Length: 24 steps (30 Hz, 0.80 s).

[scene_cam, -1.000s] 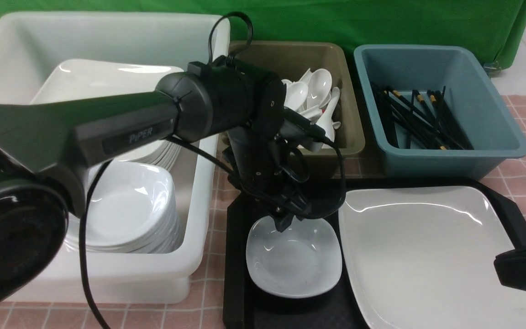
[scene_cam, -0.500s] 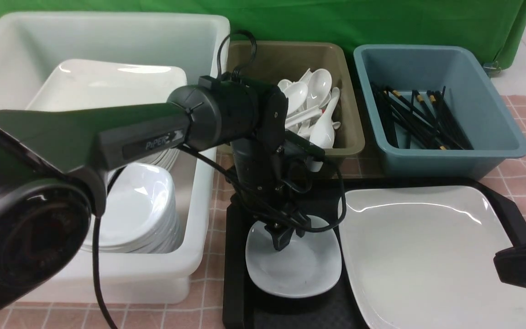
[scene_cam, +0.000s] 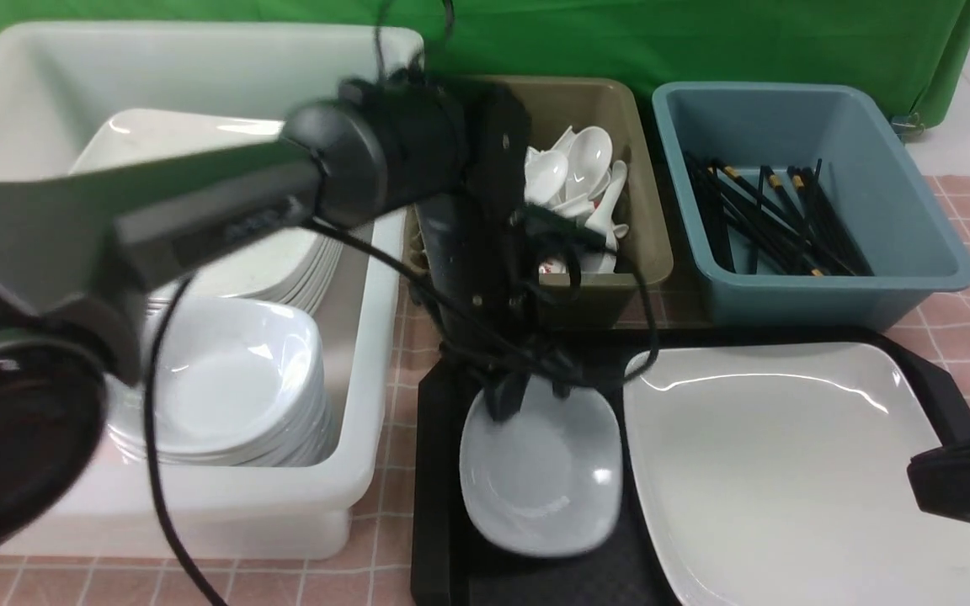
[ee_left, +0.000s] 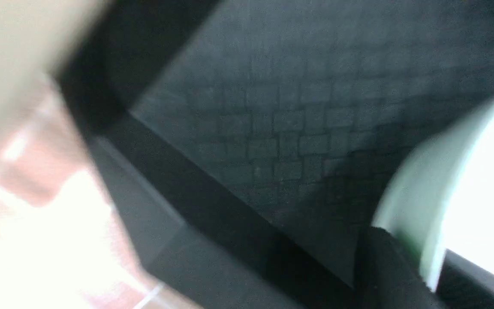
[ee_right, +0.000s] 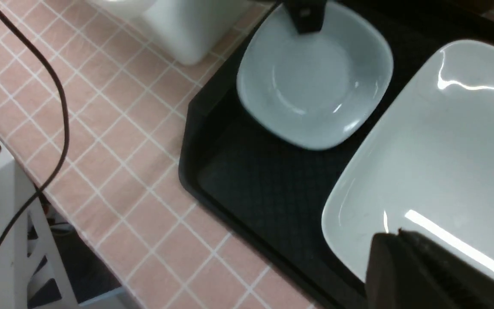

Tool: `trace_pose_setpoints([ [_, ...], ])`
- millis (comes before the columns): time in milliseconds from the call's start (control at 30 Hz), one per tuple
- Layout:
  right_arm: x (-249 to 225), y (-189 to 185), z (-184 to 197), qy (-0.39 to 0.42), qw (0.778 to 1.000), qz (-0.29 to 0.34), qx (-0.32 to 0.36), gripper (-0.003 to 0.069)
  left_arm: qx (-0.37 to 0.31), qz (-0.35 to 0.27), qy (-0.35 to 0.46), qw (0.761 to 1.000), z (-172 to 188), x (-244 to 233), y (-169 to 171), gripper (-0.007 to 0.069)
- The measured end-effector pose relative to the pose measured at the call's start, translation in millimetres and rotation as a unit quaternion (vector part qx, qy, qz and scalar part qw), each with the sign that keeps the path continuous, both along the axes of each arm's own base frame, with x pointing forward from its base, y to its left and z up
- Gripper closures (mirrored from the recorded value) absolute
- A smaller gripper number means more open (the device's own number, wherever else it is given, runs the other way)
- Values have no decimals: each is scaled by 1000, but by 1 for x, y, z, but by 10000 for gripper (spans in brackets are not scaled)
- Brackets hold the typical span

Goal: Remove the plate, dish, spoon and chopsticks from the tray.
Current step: Use the left arm to grab a small plate from the dinner plate, then use the left arm to put the small plate into the large storage box on the left

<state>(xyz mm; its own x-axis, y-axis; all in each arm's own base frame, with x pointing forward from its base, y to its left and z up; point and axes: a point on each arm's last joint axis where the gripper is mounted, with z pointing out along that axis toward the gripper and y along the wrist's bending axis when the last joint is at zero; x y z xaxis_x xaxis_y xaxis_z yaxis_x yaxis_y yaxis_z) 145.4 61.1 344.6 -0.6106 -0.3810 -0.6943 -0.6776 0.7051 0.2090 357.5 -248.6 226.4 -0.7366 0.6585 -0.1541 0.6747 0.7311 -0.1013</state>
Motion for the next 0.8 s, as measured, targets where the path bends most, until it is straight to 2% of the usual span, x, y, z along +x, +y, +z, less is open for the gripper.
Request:
trace_pose_setpoints([
  [233,-3,4,37,-45,999,18,24,629,-73,15,-61,995,79,-22,11,614],
  [433,-1,14,75,-85,992,67,59,629,-135,65,-108,983,139,-34,51,615],
  [500,6,26,87,-92,988,105,66,629,-174,110,-132,970,170,-41,87,615],
  [600,14,48,94,-85,981,160,69,629,-199,181,-152,951,189,-51,140,615],
  [733,26,82,89,-63,978,193,47,629,-206,292,-165,919,181,-71,207,615],
  [767,29,92,84,-61,978,200,30,629,-210,328,-159,907,170,-76,223,615],
  [800,28,96,83,-59,977,203,29,629,-209,335,-155,906,166,-78,226,615],
])
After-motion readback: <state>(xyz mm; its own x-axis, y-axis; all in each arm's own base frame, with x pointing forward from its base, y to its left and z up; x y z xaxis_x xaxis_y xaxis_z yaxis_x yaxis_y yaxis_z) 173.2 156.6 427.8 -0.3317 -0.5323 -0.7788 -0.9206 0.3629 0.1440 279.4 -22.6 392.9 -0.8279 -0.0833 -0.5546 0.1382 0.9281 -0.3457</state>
